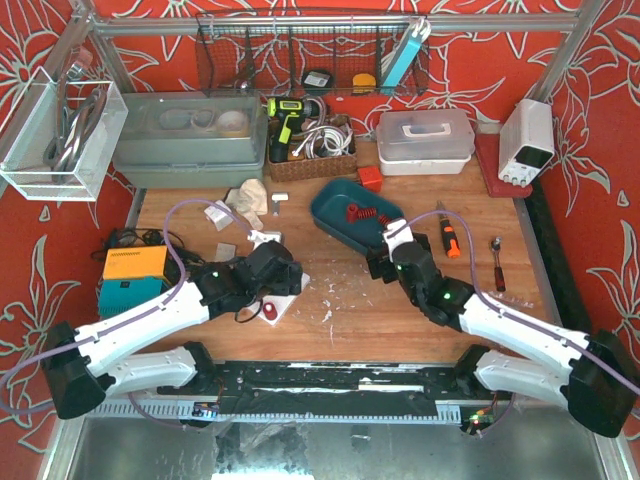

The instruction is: Install the large spring

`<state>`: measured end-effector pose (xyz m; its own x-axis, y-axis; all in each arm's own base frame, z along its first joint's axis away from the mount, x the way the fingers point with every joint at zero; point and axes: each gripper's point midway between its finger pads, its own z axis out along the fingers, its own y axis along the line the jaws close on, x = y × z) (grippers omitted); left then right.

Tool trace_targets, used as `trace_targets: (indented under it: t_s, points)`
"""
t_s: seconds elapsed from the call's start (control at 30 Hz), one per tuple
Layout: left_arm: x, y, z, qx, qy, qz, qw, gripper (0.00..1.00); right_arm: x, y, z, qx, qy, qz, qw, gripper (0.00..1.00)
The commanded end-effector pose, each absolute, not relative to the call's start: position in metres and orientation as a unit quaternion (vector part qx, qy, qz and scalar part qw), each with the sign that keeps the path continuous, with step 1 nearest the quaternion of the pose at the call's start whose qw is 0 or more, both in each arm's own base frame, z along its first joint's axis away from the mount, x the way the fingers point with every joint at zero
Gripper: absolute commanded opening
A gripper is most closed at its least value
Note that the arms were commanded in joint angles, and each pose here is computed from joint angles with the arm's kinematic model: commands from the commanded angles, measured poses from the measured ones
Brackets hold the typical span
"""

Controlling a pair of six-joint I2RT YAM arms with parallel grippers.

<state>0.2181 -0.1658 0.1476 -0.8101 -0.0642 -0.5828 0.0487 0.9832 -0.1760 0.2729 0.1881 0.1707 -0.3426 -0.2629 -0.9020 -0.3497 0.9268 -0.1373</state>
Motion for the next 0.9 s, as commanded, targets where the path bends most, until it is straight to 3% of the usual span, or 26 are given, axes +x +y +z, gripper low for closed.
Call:
trace_targets:
  t_s: [0.0,0.17,0.33,0.5,0.87]
  points:
    - [0.257,-0.19,0.203,0.003,0.888,-0.148,0.435,0.97,0.281,0.18,0.175,-0.174,0.846,0.006,0.504,0.99]
    - [0.282,-0.205,0.241,0.028,0.821,-0.167,0.546,1.0,0.297,0.182,0.167,-0.176,0.875,0.019,0.45,0.95]
    - [0.283,-0.205,0.251,0.034,0.779,-0.19,0.596,1.0,0.319,0.171,0.151,-0.193,0.894,-0.015,0.404,0.8]
    - [0.277,-0.199,0.236,0.039,0.771,-0.194,0.606,1.0,0.343,0.17,0.134,-0.205,0.906,-0.034,0.37,0.64]
    - [0.283,-0.187,0.186,0.042,0.807,-0.121,0.576,1.0,0.387,0.184,0.093,-0.266,0.919,-0.084,0.28,0.51]
